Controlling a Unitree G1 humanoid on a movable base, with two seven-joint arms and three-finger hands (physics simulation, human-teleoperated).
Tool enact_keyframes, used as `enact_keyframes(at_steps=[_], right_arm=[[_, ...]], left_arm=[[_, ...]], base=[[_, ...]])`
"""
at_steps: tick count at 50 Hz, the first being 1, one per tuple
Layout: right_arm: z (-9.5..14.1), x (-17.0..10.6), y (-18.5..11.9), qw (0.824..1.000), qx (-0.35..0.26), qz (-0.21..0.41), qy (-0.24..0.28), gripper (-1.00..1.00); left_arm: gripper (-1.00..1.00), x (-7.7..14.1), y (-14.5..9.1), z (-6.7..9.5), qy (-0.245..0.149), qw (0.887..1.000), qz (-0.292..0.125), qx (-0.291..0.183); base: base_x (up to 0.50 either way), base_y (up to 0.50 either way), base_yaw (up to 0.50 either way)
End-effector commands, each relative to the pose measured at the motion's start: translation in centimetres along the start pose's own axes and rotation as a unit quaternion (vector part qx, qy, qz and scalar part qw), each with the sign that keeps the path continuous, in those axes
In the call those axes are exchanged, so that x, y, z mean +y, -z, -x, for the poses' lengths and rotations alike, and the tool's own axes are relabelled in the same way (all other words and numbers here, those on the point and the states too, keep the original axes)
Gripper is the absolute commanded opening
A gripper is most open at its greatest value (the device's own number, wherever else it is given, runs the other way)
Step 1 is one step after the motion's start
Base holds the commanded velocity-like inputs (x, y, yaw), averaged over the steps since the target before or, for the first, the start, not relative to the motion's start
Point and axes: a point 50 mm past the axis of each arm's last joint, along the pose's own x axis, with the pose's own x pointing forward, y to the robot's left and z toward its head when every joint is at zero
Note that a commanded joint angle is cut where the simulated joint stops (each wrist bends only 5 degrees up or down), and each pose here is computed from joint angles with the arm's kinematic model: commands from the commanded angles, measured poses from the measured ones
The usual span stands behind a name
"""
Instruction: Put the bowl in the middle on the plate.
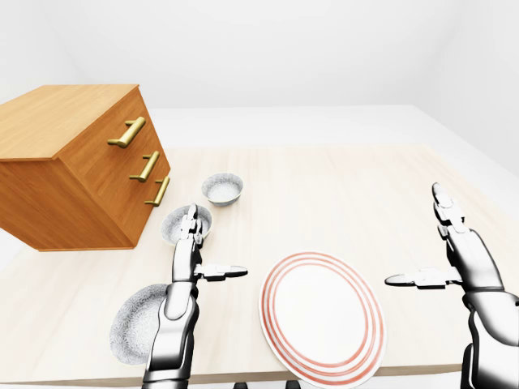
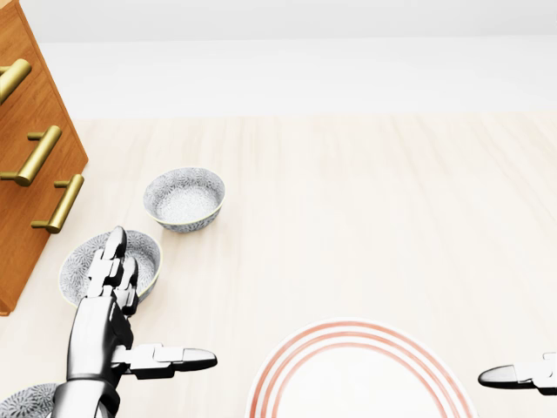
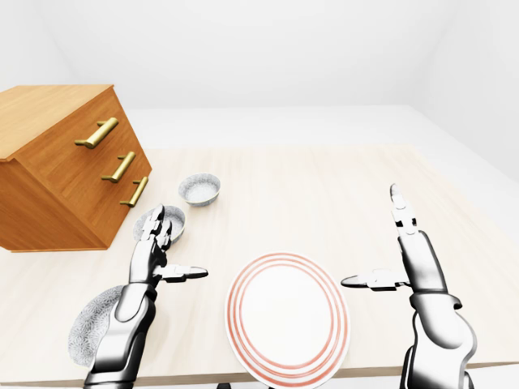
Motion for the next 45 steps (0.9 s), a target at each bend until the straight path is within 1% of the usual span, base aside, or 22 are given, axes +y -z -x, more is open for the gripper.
enact_keyframes(at_steps=[1,3,4,12,16,19,20,21,23,25,26,28,32,34,35,41,44,45], right_arm=[[0.1,-0.1,-0.3,1.0,-0.006,0.005,0.007,1.0],[0.1,-0.1,-0.4,1.0,-0.006,0.006,0.008,1.0],[0.0,-0.2,0.2,1.0,0.003,-0.005,0.01,1.0],[0.0,-0.2,0.1,1.0,0.001,-0.006,0.012,1.0],[0.0,-0.3,0.0,1.0,-0.003,-0.005,0.012,1.0],[0.0,-0.2,0.0,1.0,-0.002,-0.005,0.013,1.0],[0.0,-0.2,0.2,1.0,0.001,-0.009,0.012,1.0],[0.0,-0.2,0.1,1.0,0.0,-0.008,0.012,1.0],[0.1,-0.3,-0.2,1.0,-0.006,-0.005,0.011,1.0],[0.2,-0.3,-0.3,1.0,-0.008,-0.005,0.011,1.0],[0.2,-0.3,-0.4,1.0,-0.009,-0.004,0.011,1.0],[0.2,-0.3,-0.2,1.0,-0.007,-0.005,0.011,1.0],[0.1,-0.4,-0.2,1.0,-0.008,-0.008,0.012,1.0],[0.1,-0.4,-0.2,1.0,-0.007,-0.008,0.012,1.0],[0.2,-0.4,-0.3,1.0,-0.008,-0.008,0.011,1.0],[0.2,-0.3,-0.2,1.0,-0.007,-0.009,0.01,1.0],[0.2,-0.3,-0.2,1.0,-0.007,-0.008,0.009,1.0],[0.3,-0.3,-0.4,1.0,-0.011,-0.006,0.009,1.0]], left_arm=[[1.0,0.0,-0.1,0.1,0.0,1.0,-0.001,0.001],[1.0,0.0,-0.1,0.1,0.0,1.0,-0.001,0.001],[1.0,0.0,-0.1,0.0,0.0,1.0,-0.001,0.001],[1.0,0.2,0.1,-0.1,-0.003,1.0,0.001,-0.002],[1.0,0.1,-0.4,0.0,0.001,1.0,-0.002,-0.016],[1.0,0.0,-0.6,0.1,0.004,1.0,-0.013,-0.017],[1.0,-0.2,-1.0,0.2,0.007,0.999,-0.03,-0.023],[1.0,-0.3,-1.2,0.3,0.013,0.999,-0.032,-0.024],[1.0,-0.2,-1.4,0.2,0.011,0.998,-0.052,-0.03],[1.0,-0.3,-1.6,0.2,0.012,0.998,-0.053,-0.031],[1.0,-0.1,-2.1,0.1,0.006,0.997,-0.069,-0.039],[1.0,0.0,-2.4,0.0,0.008,0.997,-0.072,-0.039],[1.0,0.2,-3.3,-0.4,0.006,0.993,-0.103,-0.054],[1.0,0.2,-3.5,-0.4,0.007,0.991,-0.124,-0.057],[1.0,0.2,-3.8,-0.5,0.007,0.988,-0.141,-0.063],[1.0,0.1,-5.8,-0.6,0.016,0.98,-0.173,-0.102],[1.0,0.3,-6.5,-0.7,0.02,0.973,-0.201,-0.113],[1.0,0.3,-7.2,-0.8,0.026,0.967,-0.22,-0.125]], base=[[0.0,0.0,0.0],[0.0,0.0,0.0],[0.0,0.0,0.0],[0.0,0.0,0.0],[0.0,0.0,0.0],[0.0,0.0,0.0],[0.0,0.0,0.0],[0.0,0.0,0.0],[0.0,0.0,0.0],[0.0,0.0,0.0],[0.0,0.0,0.0],[0.0,0.0,0.0],[0.0,0.0,0.0],[0.0,0.0,0.0],[0.0,0.0,0.0],[0.0,0.0,0.0],[0.0,0.0,0.0],[0.0,0.0,0.0]])
